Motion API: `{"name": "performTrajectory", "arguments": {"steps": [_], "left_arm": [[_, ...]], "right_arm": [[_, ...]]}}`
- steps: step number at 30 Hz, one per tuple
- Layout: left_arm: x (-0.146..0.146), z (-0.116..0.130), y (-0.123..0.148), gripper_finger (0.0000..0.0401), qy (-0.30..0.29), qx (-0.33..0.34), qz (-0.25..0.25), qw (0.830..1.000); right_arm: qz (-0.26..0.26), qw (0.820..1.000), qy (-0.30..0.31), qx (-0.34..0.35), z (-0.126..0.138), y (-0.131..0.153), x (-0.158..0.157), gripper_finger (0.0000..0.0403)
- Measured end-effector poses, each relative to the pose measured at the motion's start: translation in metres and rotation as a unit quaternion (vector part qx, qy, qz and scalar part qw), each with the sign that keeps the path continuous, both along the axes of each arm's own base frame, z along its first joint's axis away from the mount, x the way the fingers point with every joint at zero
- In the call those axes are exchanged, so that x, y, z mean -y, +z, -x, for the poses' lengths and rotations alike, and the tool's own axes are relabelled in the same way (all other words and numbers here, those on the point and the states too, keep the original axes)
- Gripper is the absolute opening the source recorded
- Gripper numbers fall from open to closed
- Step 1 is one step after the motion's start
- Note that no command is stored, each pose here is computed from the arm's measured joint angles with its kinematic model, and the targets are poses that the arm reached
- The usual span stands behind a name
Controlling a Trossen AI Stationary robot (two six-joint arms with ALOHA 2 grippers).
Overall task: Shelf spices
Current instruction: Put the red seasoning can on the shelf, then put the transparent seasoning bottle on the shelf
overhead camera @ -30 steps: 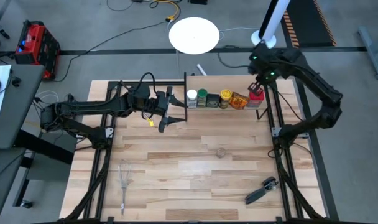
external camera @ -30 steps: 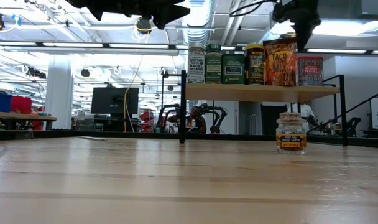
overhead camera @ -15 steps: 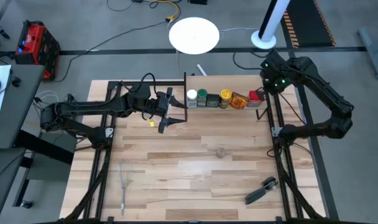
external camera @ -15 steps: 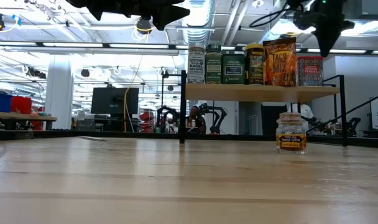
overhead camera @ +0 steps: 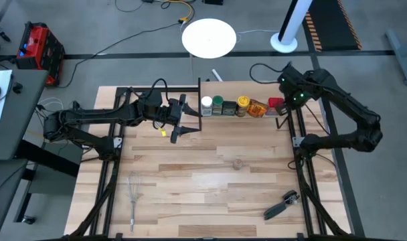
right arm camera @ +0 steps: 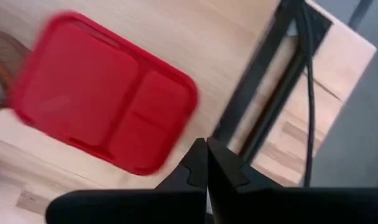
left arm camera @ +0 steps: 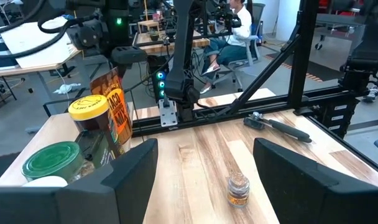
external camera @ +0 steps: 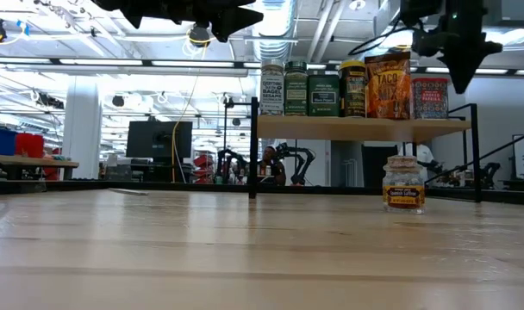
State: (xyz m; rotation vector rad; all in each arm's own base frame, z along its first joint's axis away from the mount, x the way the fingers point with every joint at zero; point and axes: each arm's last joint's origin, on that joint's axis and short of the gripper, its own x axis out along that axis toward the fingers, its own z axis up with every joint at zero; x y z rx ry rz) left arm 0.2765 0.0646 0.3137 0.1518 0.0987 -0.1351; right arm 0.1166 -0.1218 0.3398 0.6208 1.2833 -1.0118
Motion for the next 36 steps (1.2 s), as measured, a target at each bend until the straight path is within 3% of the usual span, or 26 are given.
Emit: {"name": "performTrajectory", "arguments": {"steps": [12,22,27,36], "left_arm": [[0.000,0.000,-0.001,0.0256,-0.001,-0.003,0.001,1.000],[0.004,-0.001,-0.001,0.0256,-0.008,-0.003,0.001,1.000],[0.008,-0.002,-0.001,0.0256,-0.014,-0.004,0.002,1.000],[0.024,-0.004,-0.005,0.0256,-0.045,-0.024,-0.014,0.999]], "right_arm": [[0.013,0.999,0.022,0.025,-0.014,0.001,-0.010,0.0003],[0.011,1.000,0.016,0.022,-0.013,0.001,-0.009,0.0003],[0.019,1.000,0.008,0.008,-0.003,0.016,-0.018,0.0004],[0.079,0.989,0.043,0.114,0.023,0.050,-0.057,0.0004]]}}
